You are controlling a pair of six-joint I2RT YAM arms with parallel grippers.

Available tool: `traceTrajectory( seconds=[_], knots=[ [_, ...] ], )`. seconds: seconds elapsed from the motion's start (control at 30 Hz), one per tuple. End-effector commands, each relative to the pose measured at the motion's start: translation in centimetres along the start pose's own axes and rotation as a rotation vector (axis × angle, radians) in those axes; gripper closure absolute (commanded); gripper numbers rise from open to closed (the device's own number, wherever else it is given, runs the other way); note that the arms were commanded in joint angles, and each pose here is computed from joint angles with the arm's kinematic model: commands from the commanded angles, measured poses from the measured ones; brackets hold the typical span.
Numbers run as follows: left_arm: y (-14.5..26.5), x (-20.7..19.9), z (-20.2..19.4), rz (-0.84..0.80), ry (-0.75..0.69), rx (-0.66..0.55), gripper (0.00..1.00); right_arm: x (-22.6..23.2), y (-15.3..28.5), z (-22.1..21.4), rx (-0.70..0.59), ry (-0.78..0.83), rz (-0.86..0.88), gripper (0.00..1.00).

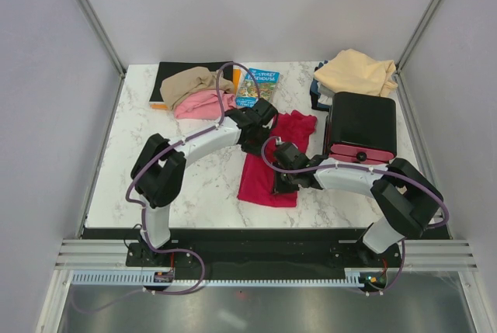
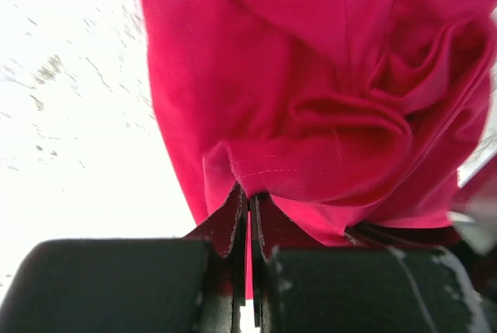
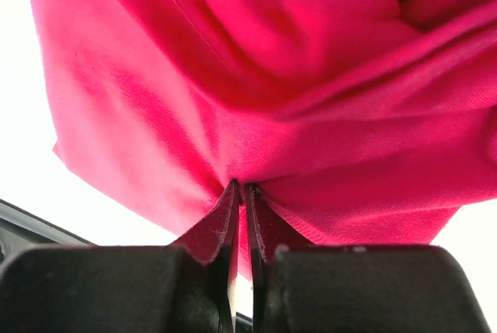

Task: Fold and stack the t-shirts

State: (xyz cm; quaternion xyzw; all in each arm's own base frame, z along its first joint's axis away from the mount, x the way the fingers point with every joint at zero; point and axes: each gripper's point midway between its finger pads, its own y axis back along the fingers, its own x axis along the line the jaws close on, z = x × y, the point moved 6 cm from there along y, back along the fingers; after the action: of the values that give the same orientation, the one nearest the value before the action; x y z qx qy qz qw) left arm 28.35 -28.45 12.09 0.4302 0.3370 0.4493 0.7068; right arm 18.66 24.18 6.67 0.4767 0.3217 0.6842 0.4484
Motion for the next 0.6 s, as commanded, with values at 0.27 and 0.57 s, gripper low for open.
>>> traceTrajectory(
  seconds=[0.27,0.57],
  knots=[
    [0.5,1.2,4.0,0.029,-0.023,-0.080,0.98,-4.5,-1.2,-4.5,0.184,0.044,-0.190,0.86],
    [-2.4,1.0,5.1,0.025,-0.024,-0.042,0.80,-4.5,-1.1,-4.8,0.190,0.041,-0.183,0.74]
  ],
)
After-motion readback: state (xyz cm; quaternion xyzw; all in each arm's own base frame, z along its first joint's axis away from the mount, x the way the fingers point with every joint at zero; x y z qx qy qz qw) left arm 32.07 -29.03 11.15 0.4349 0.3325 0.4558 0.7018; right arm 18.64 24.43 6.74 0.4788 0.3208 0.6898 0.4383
